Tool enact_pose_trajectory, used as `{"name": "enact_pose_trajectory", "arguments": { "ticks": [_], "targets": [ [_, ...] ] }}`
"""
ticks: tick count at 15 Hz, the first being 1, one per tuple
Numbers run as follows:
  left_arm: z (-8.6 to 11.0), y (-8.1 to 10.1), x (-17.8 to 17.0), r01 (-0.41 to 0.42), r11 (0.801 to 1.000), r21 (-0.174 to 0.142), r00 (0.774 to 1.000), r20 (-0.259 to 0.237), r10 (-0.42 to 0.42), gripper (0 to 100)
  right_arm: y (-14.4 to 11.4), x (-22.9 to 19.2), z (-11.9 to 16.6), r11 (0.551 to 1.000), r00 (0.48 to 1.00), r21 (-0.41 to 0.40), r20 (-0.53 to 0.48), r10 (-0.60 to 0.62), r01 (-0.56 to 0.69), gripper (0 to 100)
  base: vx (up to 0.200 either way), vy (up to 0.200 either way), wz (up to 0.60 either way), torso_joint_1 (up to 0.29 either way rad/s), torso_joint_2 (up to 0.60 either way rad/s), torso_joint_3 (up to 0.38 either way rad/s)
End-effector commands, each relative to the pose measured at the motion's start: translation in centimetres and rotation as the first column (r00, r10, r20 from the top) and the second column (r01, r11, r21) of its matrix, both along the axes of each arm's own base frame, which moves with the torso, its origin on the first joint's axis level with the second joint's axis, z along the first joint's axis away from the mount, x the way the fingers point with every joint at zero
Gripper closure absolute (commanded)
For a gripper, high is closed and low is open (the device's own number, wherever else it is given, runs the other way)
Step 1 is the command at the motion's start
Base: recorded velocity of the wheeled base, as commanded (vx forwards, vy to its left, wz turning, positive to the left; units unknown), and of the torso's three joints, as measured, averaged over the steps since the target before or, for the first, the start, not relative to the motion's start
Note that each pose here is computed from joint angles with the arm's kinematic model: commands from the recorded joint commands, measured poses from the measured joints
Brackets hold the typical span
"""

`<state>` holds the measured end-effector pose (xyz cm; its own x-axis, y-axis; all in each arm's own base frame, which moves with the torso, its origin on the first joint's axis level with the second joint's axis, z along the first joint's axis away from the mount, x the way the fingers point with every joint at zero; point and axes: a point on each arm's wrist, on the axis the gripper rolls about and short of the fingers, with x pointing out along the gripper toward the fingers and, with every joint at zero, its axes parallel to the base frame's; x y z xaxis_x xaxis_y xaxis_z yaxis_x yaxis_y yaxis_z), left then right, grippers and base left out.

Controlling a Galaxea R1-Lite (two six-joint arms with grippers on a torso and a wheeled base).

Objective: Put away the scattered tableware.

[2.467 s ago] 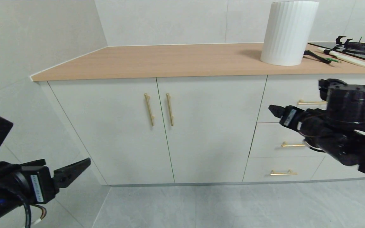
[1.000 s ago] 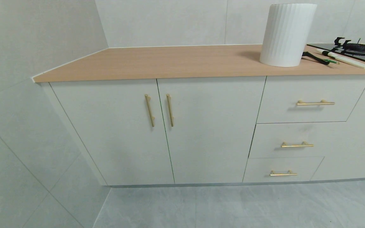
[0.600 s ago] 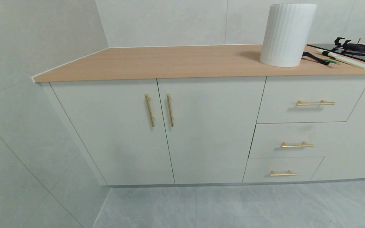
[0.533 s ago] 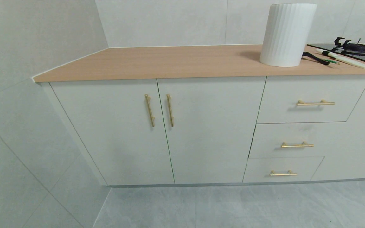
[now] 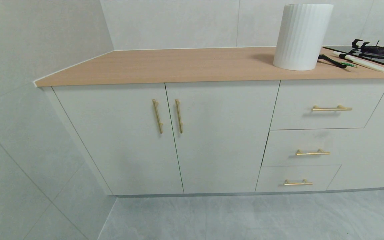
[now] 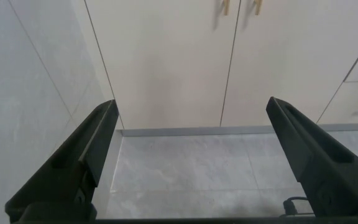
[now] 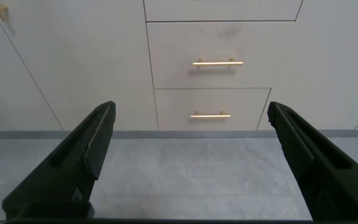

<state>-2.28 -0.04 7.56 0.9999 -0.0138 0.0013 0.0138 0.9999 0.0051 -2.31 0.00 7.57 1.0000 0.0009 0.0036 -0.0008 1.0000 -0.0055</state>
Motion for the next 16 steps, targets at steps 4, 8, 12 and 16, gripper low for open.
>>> {"name": "enact_pose_trajectory", "arguments": {
  "ticks": [4, 8, 12, 16],
  "targets": [
    [0.01, 0.00, 0.00, 0.000, 1.000, 0.001, 1.000, 0.000, 0.000, 0, 0.00, 0.02, 0.01, 1.000, 1.000, -0.001, -0.004, 0.001, -0.001, 0, 0.100, 0.000, 0.00, -0.001, 0.00, 0.001],
    [0.01, 0.00, 0.00, 0.000, 1.000, 0.001, 1.000, 0.000, 0.000, 0, 0.00, 0.02, 0.01, 1.000, 1.000, -0.001, -0.004, 0.001, -0.001, 0, 0.200, 0.000, 0.00, 0.006, 0.00, 0.002],
    [0.01, 0.00, 0.00, -0.002, 1.000, 0.001, 1.000, 0.000, 0.002, 0, 0.00, 0.02, 0.01, 1.000, 1.000, -0.001, -0.004, -0.001, 0.001, 0, 0.200, 0.000, 0.00, -0.002, 0.00, 0.001],
    [0.01, 0.00, 0.00, -0.002, 1.000, -0.001, 1.000, 0.000, 0.002, 0, 0.00, 0.03, -0.03, 1.000, 1.000, -0.001, -0.005, 0.001, -0.001, 0, 0.100, 0.000, 0.00, 0.001, 0.00, 0.001]
  ]
}}
